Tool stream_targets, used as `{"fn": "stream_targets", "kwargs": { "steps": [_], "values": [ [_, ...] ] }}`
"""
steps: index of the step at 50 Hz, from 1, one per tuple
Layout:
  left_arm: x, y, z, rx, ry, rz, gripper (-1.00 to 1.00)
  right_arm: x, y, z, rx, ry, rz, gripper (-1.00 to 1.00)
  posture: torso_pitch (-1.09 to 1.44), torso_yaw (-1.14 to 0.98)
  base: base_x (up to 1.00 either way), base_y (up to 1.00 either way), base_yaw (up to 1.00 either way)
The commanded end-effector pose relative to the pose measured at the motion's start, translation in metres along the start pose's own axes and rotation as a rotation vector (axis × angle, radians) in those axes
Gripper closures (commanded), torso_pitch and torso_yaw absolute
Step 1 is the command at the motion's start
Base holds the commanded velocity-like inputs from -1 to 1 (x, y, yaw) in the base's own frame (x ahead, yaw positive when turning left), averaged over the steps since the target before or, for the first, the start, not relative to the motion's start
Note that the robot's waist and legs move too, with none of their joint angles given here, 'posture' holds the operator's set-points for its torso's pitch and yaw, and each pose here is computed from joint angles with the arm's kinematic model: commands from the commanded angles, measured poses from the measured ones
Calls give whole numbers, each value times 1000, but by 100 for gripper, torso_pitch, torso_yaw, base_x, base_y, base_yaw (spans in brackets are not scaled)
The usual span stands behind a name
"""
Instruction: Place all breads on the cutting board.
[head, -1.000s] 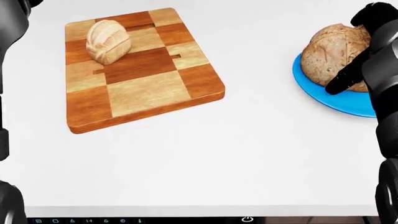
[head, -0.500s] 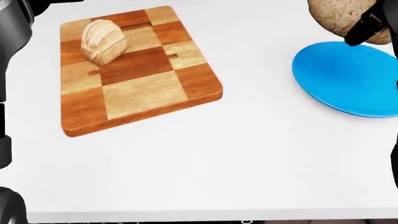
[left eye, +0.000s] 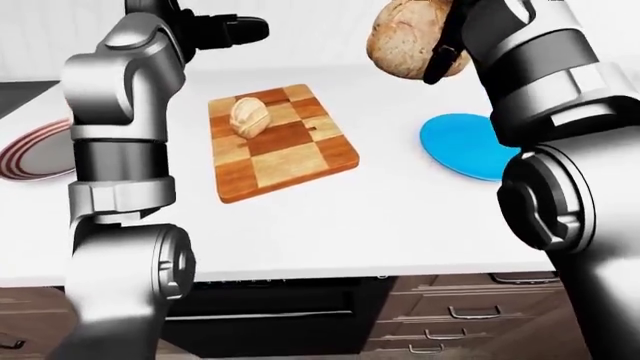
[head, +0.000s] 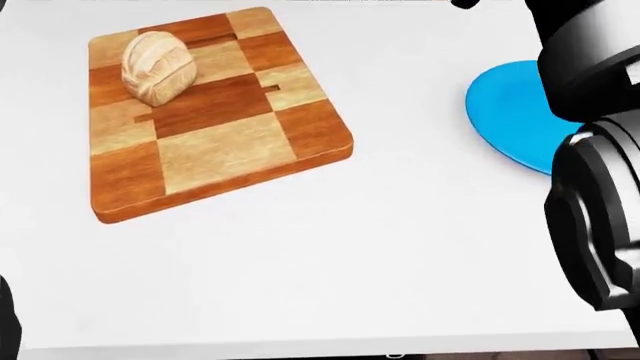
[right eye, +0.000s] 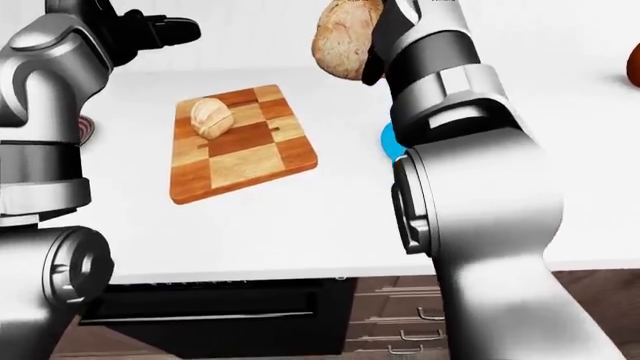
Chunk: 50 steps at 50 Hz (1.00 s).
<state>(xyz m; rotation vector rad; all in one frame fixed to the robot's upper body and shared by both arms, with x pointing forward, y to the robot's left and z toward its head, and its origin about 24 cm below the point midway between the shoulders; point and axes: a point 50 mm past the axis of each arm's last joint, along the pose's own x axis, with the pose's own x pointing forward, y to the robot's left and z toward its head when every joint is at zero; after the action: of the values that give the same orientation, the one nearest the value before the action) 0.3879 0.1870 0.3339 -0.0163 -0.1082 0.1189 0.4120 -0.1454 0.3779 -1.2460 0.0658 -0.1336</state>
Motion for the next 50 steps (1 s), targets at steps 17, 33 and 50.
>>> {"fn": "stream_targets", "kwargs": {
  "steps": [17,33,50],
  "values": [
    [-8,5,28,-12,-111,3,-100,-15,25,73,-94,-212,38,100,0,0,0,0,0],
    [-9,12,23,-19,-104,15,-100,-21,65,98,-146,-295,121,100,0,0,0,0,0],
    [-11,14,19,-21,-99,15,-100,-25,101,112,-97,-352,153,100,0,0,0,0,0]
  ]
}}
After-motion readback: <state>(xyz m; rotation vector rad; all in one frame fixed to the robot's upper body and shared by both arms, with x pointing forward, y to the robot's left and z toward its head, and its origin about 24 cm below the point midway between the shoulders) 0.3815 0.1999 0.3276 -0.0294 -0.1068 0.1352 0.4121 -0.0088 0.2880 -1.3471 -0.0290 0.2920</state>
